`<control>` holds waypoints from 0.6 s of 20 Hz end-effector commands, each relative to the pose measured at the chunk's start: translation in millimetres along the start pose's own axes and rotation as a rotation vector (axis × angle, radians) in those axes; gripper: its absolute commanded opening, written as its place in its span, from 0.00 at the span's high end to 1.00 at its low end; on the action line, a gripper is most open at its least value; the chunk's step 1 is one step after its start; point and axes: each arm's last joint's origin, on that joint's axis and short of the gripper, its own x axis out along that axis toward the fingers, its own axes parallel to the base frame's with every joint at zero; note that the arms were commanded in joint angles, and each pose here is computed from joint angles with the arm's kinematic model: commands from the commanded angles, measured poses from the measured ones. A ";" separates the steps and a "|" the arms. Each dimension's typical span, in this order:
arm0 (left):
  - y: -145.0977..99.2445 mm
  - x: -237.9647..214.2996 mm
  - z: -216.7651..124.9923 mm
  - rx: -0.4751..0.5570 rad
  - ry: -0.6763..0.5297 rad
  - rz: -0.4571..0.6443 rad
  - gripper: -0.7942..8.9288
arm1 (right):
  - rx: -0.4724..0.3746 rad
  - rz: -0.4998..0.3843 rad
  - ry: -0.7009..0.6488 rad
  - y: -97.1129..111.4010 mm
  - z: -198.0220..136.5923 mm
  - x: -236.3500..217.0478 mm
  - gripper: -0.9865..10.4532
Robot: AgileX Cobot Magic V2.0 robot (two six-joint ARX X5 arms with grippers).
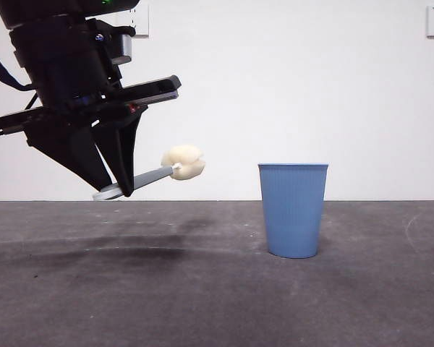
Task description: Pick up the cup brush,pick up the cup,insert the brush into the cup,clean the cup,put the cup brush back,put the cup back to the fixed position on the table
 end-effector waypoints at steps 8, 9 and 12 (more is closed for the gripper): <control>8.7 -37.4 -5.1 0.164 -0.073 0.033 0.93 | -0.029 0.032 -0.010 -5.3 9.7 14.5 0.39; 10.5 -49.7 -6.3 0.174 -0.102 0.011 0.93 | -0.027 0.072 -0.001 -8.3 11.6 22.9 0.39; 17.8 -82.9 -12.7 0.173 -0.183 -0.021 0.93 | -0.025 0.141 0.011 -19.4 15.7 48.6 0.39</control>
